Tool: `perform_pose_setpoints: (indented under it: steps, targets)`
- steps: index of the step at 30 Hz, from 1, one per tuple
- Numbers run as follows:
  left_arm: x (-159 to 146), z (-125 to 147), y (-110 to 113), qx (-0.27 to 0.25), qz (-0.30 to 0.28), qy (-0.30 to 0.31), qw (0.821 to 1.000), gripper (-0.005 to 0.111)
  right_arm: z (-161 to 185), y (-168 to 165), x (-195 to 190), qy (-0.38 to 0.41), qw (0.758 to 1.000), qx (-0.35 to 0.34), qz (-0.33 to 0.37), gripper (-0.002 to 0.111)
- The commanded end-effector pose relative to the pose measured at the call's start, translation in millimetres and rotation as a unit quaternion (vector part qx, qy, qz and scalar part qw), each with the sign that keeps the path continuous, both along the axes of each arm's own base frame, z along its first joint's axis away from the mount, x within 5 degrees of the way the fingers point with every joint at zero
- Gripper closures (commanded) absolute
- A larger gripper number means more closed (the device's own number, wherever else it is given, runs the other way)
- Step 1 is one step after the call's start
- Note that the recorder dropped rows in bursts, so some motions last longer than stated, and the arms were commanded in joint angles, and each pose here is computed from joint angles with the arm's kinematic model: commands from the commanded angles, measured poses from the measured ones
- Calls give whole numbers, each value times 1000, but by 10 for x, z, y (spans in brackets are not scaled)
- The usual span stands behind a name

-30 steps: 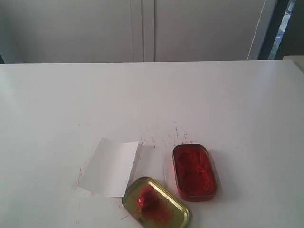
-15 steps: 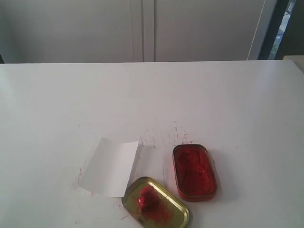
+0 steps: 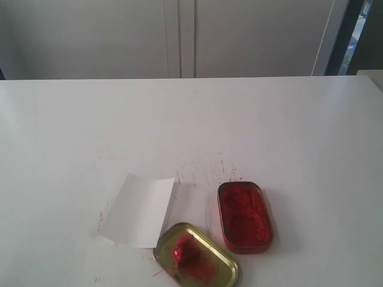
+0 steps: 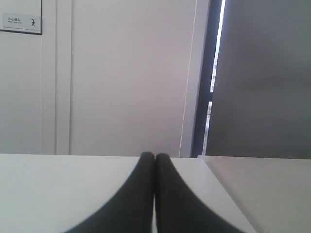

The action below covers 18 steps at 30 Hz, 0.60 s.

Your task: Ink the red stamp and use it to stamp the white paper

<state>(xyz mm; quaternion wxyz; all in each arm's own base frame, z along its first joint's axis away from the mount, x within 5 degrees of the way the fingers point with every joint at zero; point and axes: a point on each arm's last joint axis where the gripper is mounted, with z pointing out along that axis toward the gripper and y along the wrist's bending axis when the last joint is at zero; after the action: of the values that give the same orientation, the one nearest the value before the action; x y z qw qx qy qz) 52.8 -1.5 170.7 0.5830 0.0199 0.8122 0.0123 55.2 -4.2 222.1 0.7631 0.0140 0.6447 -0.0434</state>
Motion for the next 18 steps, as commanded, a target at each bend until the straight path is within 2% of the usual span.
perform_pose_setpoints:
  steps: [1,7,18]
  targets:
    - [-2,-16,0,-1,0,2,1000,107,-3,3,-4,-7,1000,-1,2,108]
    - [-2,-16,0,-1,0,2,1000,107,-21,0,-1,12,1000,0,0,108]
    - [-2,-16,0,-1,0,2,1000,107,358,0,-102,51,999,4,-4,108]
